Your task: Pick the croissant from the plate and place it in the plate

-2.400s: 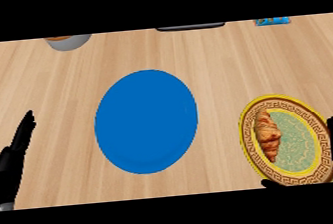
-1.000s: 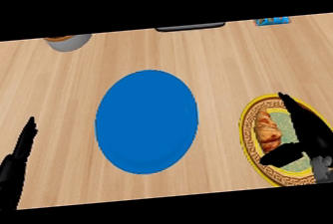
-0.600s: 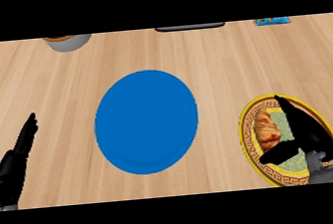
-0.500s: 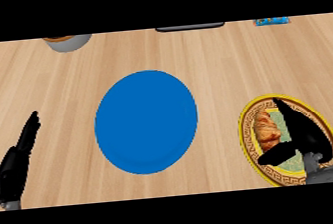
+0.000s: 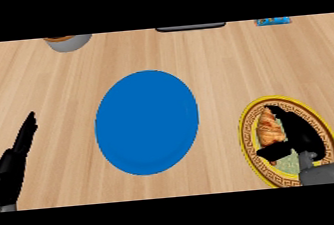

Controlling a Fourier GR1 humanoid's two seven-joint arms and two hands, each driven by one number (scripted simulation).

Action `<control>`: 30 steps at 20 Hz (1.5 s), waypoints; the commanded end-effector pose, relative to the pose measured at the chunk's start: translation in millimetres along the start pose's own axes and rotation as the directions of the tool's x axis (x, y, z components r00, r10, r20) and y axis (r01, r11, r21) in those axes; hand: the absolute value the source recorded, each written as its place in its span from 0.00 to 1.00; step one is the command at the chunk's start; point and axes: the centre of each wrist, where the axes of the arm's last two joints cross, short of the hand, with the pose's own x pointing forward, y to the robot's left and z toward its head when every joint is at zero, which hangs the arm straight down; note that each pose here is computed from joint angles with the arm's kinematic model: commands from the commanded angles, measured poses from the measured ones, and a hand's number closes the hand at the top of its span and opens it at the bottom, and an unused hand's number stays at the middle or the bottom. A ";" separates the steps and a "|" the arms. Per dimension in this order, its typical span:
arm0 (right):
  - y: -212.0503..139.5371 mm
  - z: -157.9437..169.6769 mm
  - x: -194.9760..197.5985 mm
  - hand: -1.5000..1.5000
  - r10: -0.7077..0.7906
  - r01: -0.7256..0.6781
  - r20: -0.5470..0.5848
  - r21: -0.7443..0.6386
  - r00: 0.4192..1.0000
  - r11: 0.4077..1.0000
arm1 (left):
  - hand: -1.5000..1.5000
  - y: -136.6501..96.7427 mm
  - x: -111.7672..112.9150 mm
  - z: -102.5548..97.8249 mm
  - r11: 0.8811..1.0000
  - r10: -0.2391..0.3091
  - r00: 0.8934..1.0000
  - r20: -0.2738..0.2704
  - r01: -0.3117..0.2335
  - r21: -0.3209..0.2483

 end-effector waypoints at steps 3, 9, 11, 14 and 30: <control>7.9 -14.0 2.2 1.00 -0.032 0.033 0.068 -0.022 0.997 0.999 | 0.50 13.2 -10.5 7.1 1.000 -0.008 1.000 0.010 0.008 0.015; 2.7 -24.2 -15.0 1.00 0.011 -0.007 0.080 -0.053 0.997 0.999 | 0.50 -0.9 -1.8 -0.3 1.000 -0.013 1.000 -0.005 0.013 -0.004; 37.6 19.1 -1.8 1.00 0.024 -0.022 0.019 -0.086 1.000 0.996 | 0.50 2.5 -4.3 9.1 1.000 0.009 1.000 0.008 -0.009 -0.010; 35.6 55.8 -31.7 1.00 0.066 -0.080 -0.102 -0.137 0.993 0.987 | 0.50 10.2 6.7 5.0 1.000 -0.010 1.000 -0.010 0.010 0.023; -6.1 164.9 19.6 1.00 0.107 -0.046 0.044 -0.700 0.993 0.713 | 0.50 15.1 -5.1 4.4 1.000 -0.004 1.000 0.003 0.004 0.013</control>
